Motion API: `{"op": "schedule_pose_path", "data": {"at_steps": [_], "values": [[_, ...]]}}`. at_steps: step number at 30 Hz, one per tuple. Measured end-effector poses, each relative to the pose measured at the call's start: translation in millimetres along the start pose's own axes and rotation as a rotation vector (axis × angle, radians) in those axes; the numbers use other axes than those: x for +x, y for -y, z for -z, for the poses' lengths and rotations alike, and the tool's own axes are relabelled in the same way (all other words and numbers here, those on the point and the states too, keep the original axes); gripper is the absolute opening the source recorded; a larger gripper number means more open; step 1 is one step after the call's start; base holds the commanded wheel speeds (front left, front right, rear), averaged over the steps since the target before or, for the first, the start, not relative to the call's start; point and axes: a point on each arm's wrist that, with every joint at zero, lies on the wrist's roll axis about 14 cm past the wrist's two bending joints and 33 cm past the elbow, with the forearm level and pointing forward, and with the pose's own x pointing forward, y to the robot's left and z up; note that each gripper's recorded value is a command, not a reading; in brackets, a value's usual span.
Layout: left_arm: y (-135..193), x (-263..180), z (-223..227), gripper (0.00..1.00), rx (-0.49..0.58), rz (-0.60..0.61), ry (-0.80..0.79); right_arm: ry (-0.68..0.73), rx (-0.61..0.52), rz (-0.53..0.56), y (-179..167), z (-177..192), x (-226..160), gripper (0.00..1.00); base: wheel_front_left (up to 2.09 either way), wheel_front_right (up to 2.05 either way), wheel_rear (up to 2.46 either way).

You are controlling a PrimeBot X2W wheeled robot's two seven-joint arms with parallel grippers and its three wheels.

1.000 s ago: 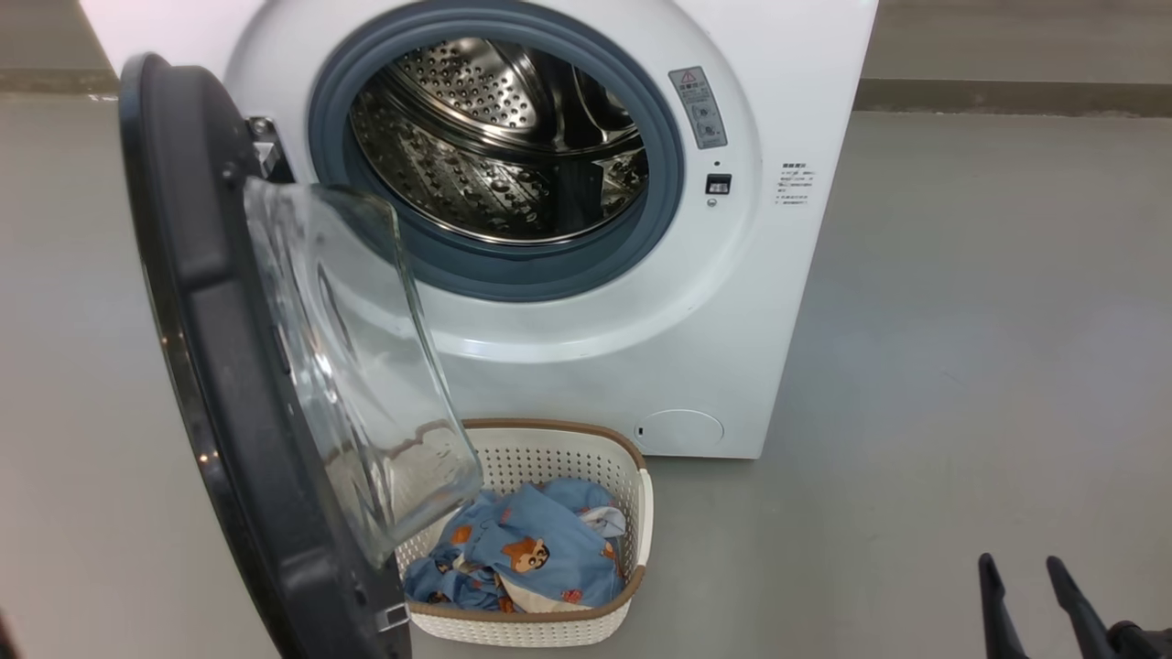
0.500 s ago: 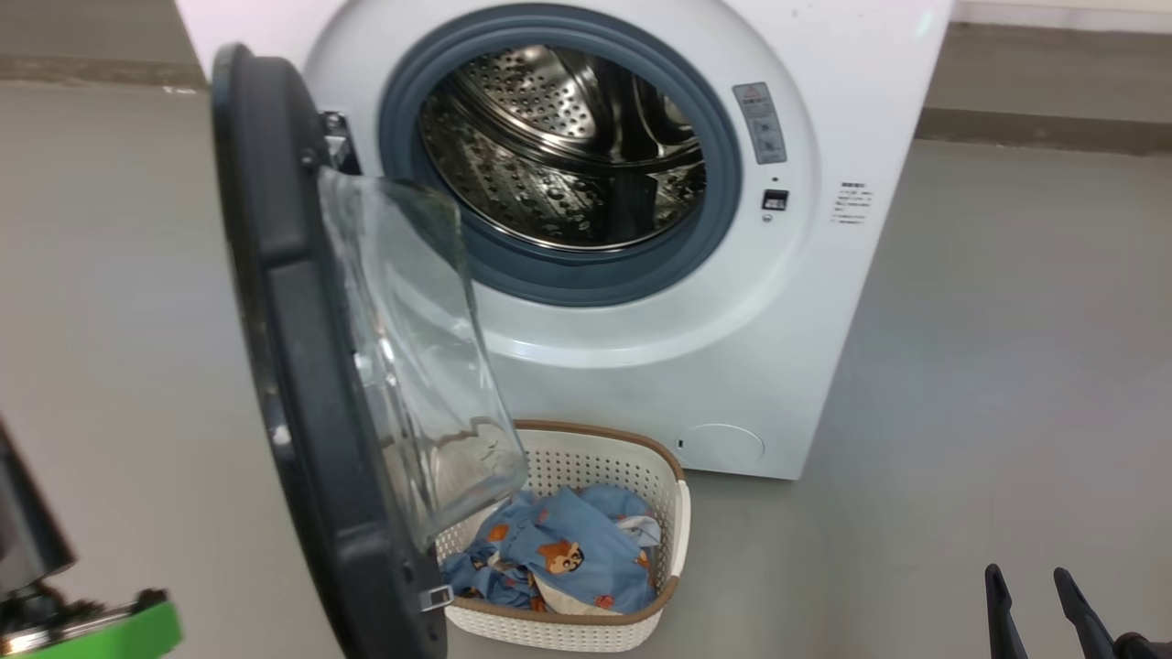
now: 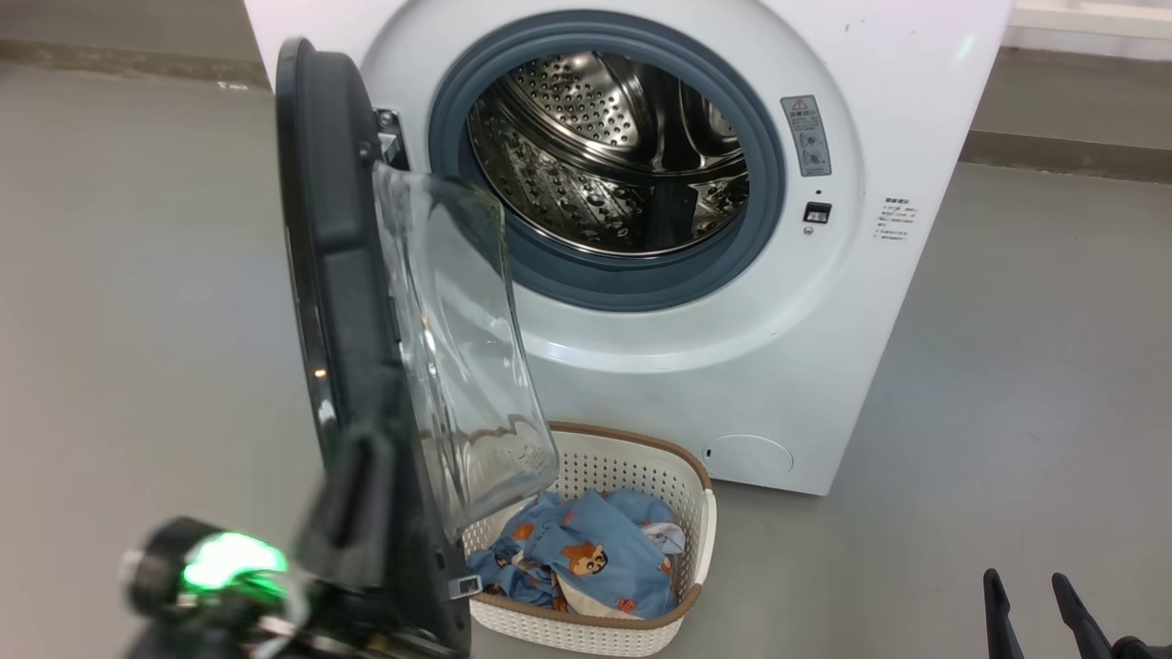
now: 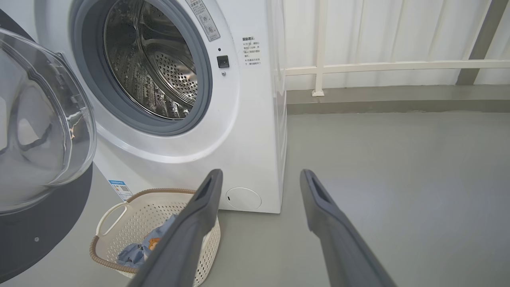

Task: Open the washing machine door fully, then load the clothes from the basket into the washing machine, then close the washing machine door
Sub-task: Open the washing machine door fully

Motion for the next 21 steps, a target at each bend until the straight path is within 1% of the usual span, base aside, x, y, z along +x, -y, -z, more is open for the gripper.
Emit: {"op": "schedule_pose_path", "data": {"at_steps": [2, 6, 11, 17, 21], "values": [[14, -2, 14, 0.0, -0.041, 0.034, -0.057, -0.008, 0.002, -0.002, -1, 3, 1, 1.0, 0.0, 0.0, 0.0], [30, -10, 39, 0.0, -0.105, 0.068, -0.159, -0.028, 0.003, -0.003, -1, 9, 1, 1.0, 0.0, 0.0, 0.0], [38, -28, 75, 0.0, -0.173, 0.065, -0.313, -0.062, 0.002, 0.002, 1, 19, -3, 1.0, 0.0, 0.0, 0.0], [34, -53, 111, 0.0, -0.188, 0.045, -0.479, -0.077, 0.004, 0.005, 2, 24, -2, 1.0, 0.0, 0.0, 0.0], [24, -68, 130, 0.0, -0.184, 0.011, -0.559, -0.085, 0.006, 0.001, 1, 27, 0, 1.0, 0.0, 0.0, 0.0]]}}
